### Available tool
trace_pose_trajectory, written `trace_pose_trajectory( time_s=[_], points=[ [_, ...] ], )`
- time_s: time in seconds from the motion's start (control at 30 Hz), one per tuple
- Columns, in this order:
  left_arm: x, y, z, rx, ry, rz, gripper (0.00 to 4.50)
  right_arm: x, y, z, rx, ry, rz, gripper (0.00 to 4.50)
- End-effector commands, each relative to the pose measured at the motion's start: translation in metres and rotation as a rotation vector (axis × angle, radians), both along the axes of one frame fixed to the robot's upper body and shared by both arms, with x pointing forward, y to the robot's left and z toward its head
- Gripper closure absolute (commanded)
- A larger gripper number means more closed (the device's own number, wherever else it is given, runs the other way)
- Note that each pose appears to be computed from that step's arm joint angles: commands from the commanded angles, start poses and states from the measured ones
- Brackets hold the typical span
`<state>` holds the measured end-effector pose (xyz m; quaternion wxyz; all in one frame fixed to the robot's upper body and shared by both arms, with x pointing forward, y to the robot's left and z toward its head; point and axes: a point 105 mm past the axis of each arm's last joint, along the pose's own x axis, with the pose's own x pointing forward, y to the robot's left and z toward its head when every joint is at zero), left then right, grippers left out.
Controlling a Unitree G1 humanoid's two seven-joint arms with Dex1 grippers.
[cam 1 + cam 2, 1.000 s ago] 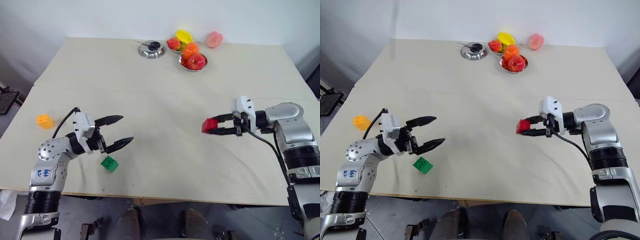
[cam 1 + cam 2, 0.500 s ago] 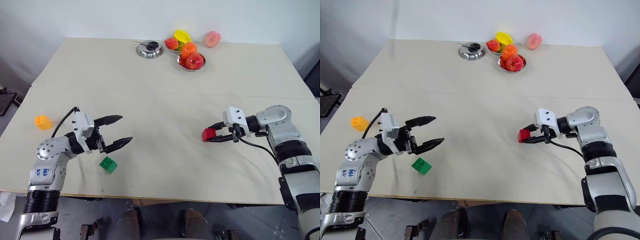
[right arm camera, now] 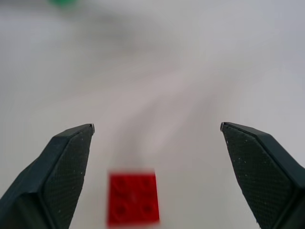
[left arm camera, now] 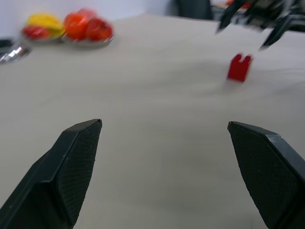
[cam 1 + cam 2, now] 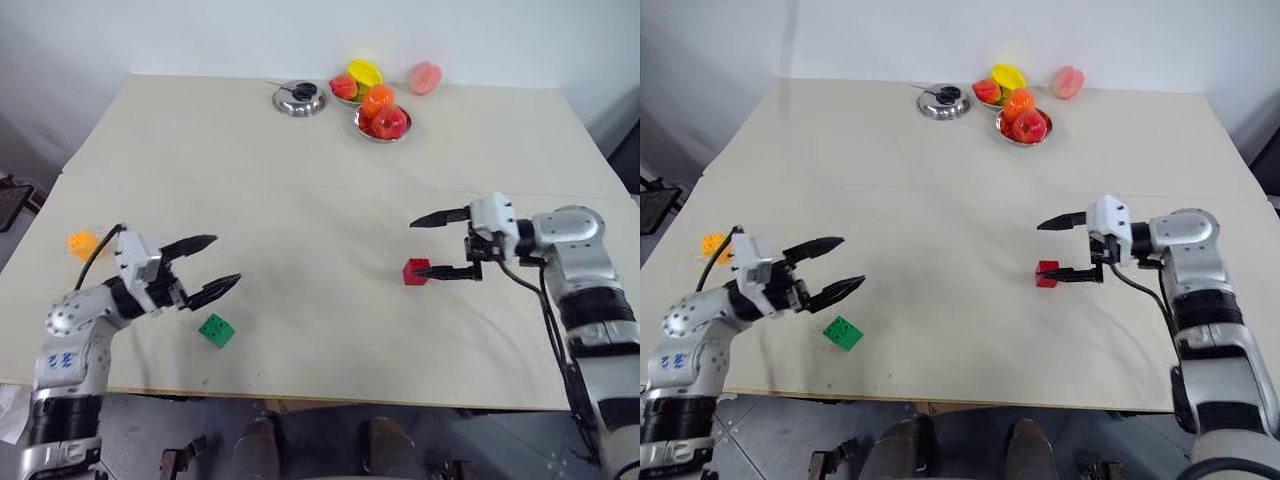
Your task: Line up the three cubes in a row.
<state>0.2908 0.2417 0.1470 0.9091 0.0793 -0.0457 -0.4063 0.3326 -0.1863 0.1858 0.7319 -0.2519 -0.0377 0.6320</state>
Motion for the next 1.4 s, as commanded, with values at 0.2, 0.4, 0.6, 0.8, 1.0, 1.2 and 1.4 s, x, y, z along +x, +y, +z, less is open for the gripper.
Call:
trace_pose_trajectory(
  time_s=[0.2,0.4,0.6,0.8,1.0,1.2,1.4],
  points=[
    [-0.059,0.103,-0.016,-0.056,-0.013,0.459,0.00,-0.060,0.022,-0.001,0.158,0.096,0.184,0.03],
    [-0.106,0.105,-0.040,0.064,0.132,0.362,0.00,-0.084,0.032,-0.013,0.165,0.131,0.237,0.03],
    [-0.114,0.065,-0.041,0.175,0.184,0.102,0.00,-0.086,0.028,-0.013,0.178,0.104,0.221,0.03],
    [-0.087,0.011,-0.047,0.105,0.096,0.073,0.00,-0.101,0.019,-0.019,0.188,0.119,0.219,0.03],
    [-0.063,-0.026,-0.063,0.043,0.089,0.082,0.00,-0.111,0.005,-0.036,0.188,0.081,0.144,0.03],
    [-0.055,-0.031,-0.063,0.029,0.090,0.108,0.60,-0.113,0.002,-0.040,0.192,0.073,0.078,0.00],
    [-0.054,-0.046,-0.056,0.056,0.093,-0.015,2.50,-0.114,-0.011,-0.043,0.191,0.057,-0.013,0.00]
  ],
)
